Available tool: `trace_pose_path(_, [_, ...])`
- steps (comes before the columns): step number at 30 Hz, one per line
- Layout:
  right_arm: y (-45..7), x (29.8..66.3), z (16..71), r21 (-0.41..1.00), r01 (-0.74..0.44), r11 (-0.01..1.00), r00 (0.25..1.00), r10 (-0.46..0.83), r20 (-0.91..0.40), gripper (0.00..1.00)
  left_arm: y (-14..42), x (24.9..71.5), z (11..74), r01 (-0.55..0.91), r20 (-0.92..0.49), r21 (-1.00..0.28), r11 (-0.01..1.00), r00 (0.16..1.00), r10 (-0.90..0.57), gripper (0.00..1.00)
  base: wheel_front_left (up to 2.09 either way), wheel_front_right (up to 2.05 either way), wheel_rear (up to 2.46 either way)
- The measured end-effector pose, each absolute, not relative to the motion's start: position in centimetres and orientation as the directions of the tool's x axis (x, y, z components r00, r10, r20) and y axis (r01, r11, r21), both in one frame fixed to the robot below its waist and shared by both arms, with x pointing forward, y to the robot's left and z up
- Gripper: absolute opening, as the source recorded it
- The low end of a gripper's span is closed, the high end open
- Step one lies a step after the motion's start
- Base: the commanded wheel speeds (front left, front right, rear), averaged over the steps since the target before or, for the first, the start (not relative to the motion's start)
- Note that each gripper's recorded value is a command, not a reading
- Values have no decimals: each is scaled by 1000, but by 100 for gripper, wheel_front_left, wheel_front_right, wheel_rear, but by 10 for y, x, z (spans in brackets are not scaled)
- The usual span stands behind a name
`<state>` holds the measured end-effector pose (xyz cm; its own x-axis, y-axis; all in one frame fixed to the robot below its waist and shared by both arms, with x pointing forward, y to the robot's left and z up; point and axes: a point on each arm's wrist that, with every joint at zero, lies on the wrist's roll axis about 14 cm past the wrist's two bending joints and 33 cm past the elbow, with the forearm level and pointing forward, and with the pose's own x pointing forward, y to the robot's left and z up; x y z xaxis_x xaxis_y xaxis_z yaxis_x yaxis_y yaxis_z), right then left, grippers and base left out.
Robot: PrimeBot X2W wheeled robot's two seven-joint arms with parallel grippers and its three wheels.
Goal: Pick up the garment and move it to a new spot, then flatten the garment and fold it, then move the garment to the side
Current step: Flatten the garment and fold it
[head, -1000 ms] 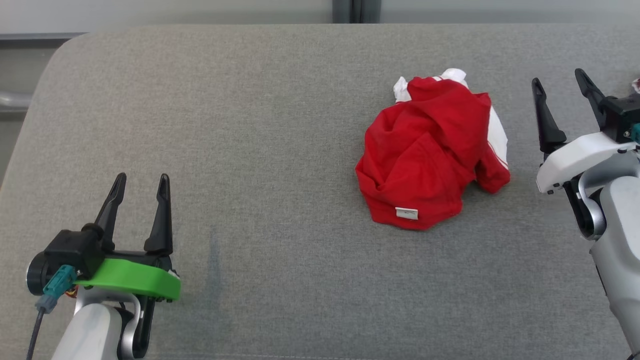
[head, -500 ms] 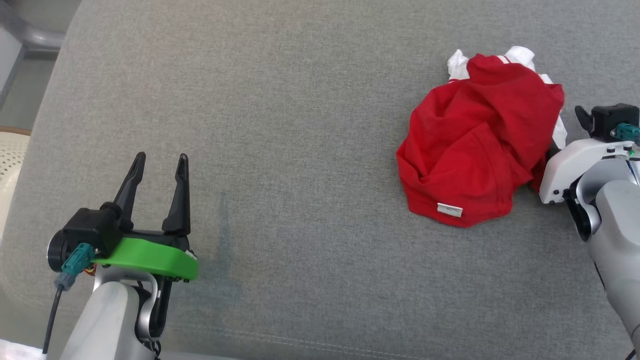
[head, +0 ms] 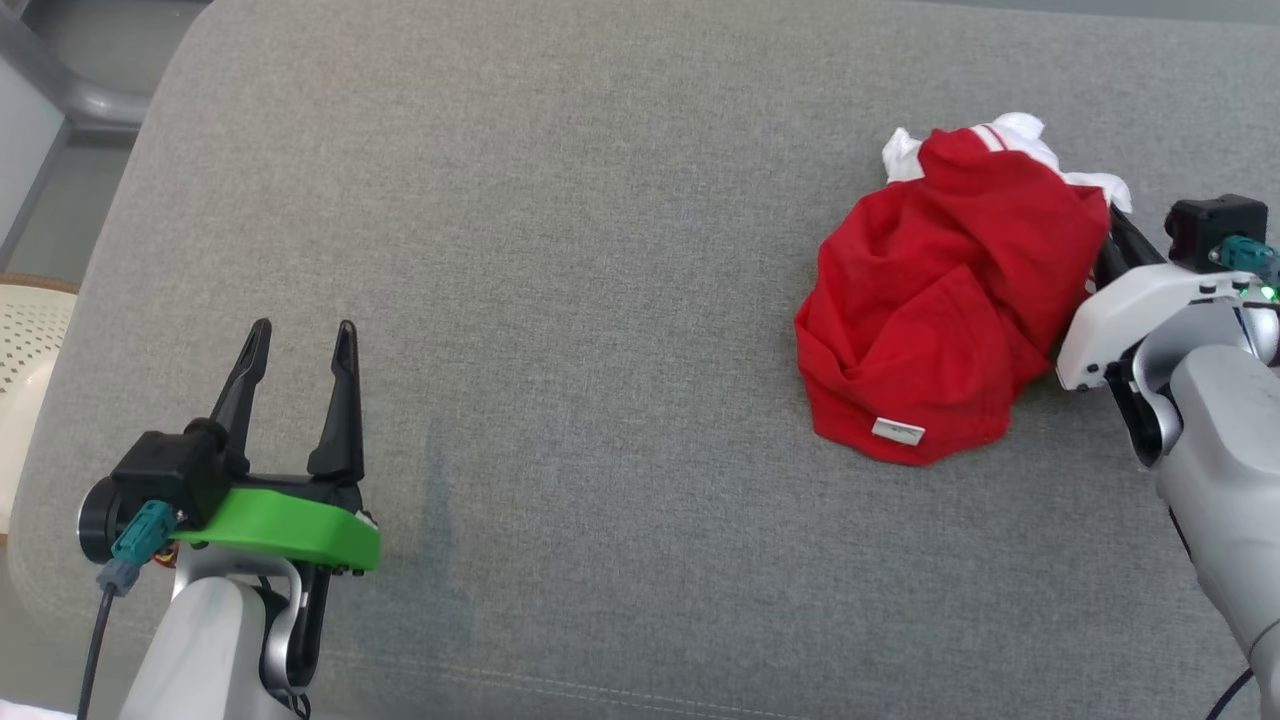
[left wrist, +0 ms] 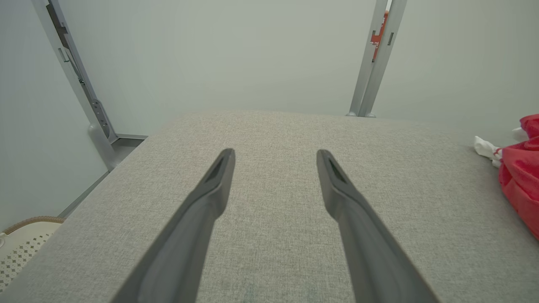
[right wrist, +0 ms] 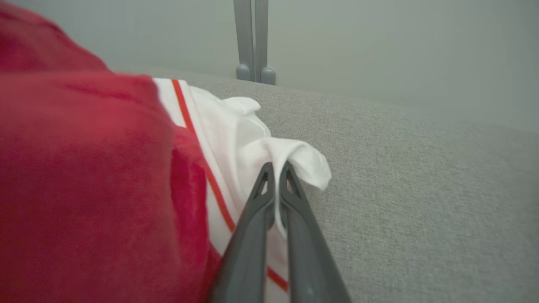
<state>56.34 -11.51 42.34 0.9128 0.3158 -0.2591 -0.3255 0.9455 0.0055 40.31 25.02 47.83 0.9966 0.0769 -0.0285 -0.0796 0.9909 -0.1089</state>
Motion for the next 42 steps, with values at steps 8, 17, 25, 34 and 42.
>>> trace_pose_path(8, [-47, 555, 537, -18, -488, 873, 871, 488, 59, 0, 252, 387, 491, -87, 7, -118, 989, 996, 88, 100, 0, 0, 0])
trace_pose_path(17, [44, 486, 585, -6, -692, 722, 704, 677, 215, 0, 256, 373, 503, -97, 44, -123, 988, 994, 103, 100, 0, 0, 0])
trace_pose_path(25, [109, 415, 519, 125, -810, 573, 584, 808, 76, 0, 260, 366, 501, -115, 37, -124, 986, 992, 121, 100, 0, 0, 0])
trace_pose_path(34, [133, 368, 482, 206, -852, 482, 491, 871, -6, 100, 264, 364, 497, -132, 25, -122, 984, 990, 136, 100, 0, 0, 0])
trace_pose_path(42, [98, 409, 540, 114, -800, 590, 601, 786, 148, 100, 263, 361, 502, -129, 41, -120, 984, 990, 135, 100, 0, 0, 0])
